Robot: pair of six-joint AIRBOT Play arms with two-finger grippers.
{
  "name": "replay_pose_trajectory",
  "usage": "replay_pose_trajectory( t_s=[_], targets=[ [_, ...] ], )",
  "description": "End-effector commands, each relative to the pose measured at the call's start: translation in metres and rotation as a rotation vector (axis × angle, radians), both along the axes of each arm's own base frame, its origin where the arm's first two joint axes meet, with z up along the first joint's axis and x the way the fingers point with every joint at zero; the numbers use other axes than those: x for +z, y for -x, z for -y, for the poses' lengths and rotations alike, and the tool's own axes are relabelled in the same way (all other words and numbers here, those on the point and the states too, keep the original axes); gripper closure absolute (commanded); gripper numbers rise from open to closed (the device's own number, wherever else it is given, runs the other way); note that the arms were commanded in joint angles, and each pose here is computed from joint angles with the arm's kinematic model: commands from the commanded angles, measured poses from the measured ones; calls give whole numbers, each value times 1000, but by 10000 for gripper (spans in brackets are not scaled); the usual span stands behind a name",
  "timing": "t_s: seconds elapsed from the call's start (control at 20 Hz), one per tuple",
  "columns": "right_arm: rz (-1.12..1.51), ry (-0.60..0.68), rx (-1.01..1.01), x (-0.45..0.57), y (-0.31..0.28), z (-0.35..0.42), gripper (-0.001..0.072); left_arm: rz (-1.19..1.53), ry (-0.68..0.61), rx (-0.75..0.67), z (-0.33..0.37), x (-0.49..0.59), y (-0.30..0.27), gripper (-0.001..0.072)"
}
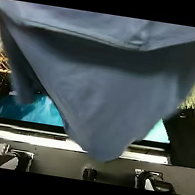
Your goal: Fold the clothes and pants, and hang the long-sleeved shirts on hangers.
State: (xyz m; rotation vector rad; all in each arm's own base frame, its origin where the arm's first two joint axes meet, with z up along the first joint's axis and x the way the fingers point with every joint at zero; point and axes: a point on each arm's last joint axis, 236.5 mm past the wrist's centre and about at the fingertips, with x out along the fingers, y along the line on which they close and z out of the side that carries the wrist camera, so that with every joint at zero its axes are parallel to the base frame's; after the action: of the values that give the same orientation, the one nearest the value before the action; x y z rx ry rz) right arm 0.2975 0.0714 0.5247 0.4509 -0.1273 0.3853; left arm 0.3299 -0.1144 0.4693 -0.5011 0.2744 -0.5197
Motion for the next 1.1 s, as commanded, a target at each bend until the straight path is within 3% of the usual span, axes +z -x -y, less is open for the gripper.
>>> replay_pose_trajectory(
  t_s=[0.0, 0.15, 0.35, 0.6, 0.85, 0.9, 0.95, 1.0, 1.05],
  targets=[
    [-324, 9, 45, -102, -105, 0, 682, -164, -7, -3, -6, -66, -55, 688],
    [-612, -82, 125, -221, -200, -7, 681, -413, 14, -17, -6, -167, -117, 688],
    [-899, -179, 225, -376, -267, -45, 681, -714, 19, -80, 23, -310, -171, 688],
    [-1104, -142, 316, -503, -273, -129, 681, -947, 4, -130, 59, -438, -190, 688],
    [-1152, -106, 348, -534, -263, -159, 680, -1007, 2, -133, 64, -472, -191, 688],
    [-1156, -110, 350, -533, -262, -158, 660, -1001, 4, -127, 63, -472, -193, 688],
    [-1170, -123, 348, -531, -261, -154, 567, -999, 5, -126, 62, -471, -193, 688],
    [-1186, -130, 356, -528, -257, -152, 522, -1000, 5, -125, 62, -471, -193, 688],
    [-1196, -133, 363, -523, -254, -146, 521, -1000, 6, -125, 61, -471, -193, 688]
  ],
)
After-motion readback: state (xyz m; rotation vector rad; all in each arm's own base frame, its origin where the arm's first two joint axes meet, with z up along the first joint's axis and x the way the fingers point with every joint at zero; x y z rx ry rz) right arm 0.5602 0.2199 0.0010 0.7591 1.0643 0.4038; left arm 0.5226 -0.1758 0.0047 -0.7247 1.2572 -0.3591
